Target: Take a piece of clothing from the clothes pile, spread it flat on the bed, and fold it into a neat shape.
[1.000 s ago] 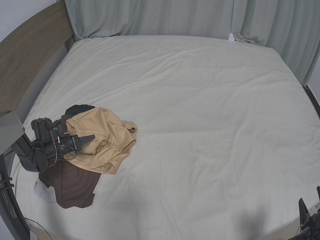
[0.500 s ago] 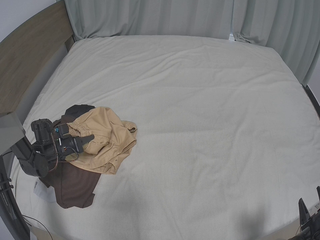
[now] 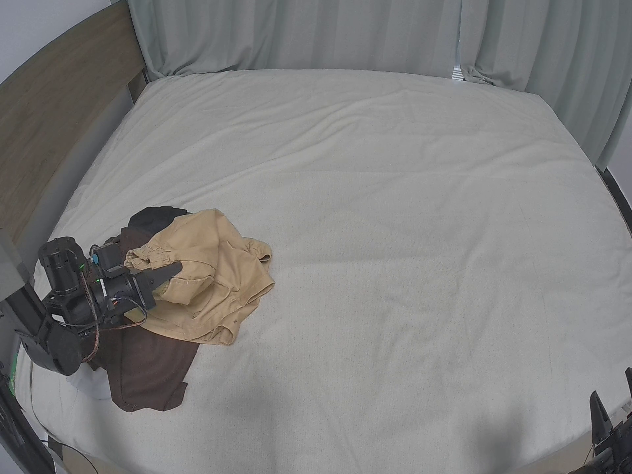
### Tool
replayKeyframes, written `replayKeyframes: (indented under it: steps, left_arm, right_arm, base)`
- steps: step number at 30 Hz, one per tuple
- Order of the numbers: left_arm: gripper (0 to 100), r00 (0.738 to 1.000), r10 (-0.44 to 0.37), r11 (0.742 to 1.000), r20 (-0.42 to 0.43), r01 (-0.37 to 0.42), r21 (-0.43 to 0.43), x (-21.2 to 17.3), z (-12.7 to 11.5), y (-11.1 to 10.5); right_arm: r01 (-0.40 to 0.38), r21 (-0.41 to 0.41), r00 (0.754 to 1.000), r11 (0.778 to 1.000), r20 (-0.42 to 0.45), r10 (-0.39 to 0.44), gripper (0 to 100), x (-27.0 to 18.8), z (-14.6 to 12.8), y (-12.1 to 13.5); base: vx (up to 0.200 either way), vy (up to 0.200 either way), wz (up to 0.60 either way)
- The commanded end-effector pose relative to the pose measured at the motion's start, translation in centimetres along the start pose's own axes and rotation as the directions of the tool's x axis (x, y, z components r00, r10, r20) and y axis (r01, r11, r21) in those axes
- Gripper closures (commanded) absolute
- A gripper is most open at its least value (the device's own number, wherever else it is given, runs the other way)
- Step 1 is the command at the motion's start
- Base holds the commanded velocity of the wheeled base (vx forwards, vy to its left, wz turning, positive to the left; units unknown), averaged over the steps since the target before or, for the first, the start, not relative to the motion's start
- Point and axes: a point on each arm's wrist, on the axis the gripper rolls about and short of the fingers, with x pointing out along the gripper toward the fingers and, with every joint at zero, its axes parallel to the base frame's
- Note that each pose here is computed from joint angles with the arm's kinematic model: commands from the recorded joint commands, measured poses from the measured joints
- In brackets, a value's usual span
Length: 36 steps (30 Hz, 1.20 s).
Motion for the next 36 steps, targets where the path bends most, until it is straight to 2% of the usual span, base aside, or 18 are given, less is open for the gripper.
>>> replayKeyframes:
  steps: [1,7,14,20,22,32,33,36]
  left_arm:
    - [100,1.0,-0.003,1.0,0.002,0.003,0.001,-0.9,-0.6,-0.5]
    - [100,1.0,-0.006,1.0,0.031,0.005,0.014,-1.1,-0.4,-0.6]
    - [100,0.999,-0.026,0.996,0.025,0.028,-0.087,-1.5,-0.4,-2.1]
    - [100,0.997,-0.032,0.97,0.07,0.048,-0.239,-1.7,0.5,-4.4]
    - [100,0.994,-0.017,0.956,0.111,0.049,-0.29,-1.7,1.2,-5.7]
    - [100,0.985,0.009,0.937,0.173,0.052,-0.345,-1.1,1.9,-8.2]
    - [100,0.978,0.017,0.923,0.207,0.064,-0.38,-1.0,2.4,-8.9]
    - [100,0.969,0.023,0.909,0.246,0.083,-0.409,-0.9,3.1,-9.8]
  right_arm:
    - [-0.001,0.0,1.0,1.0,-0.005,0.001,0,0.0,-0.5,0.0]
    - [-0.001,0.0,1.0,1.0,-0.006,0.001,0,0.0,-0.5,0.0]
    - [-0.001,0.0,1.0,1.0,-0.005,0.001,0,0.0,-0.5,0.0]
    - [-0.001,0.001,1.0,1.0,-0.005,0.001,0,0.0,-0.5,0.0]
    - [-0.001,0.001,1.0,1.0,-0.005,0.001,0,0.0,-0.5,0.0]
    - [0.0,0.0,1.0,1.0,-0.006,0.0,0,0.0,-0.5,0.0]
    - [-0.001,0.0,1.0,1.0,-0.005,0.001,0,0.0,-0.5,0.0]
    - [0.0,0.0,1.0,1.0,-0.005,0.0,0,0.0,-0.5,0.0]
  base:
    - [0.0,0.0,0.0]
    - [0.0,0.0,0.0]
    - [0.0,0.0,0.0]
    - [0.0,0.0,0.0]
    - [0.0,0.0,0.0]
    - [0.0,0.0,0.0]
    - [0.0,0.0,0.0]
    - [0.0,0.0,0.0]
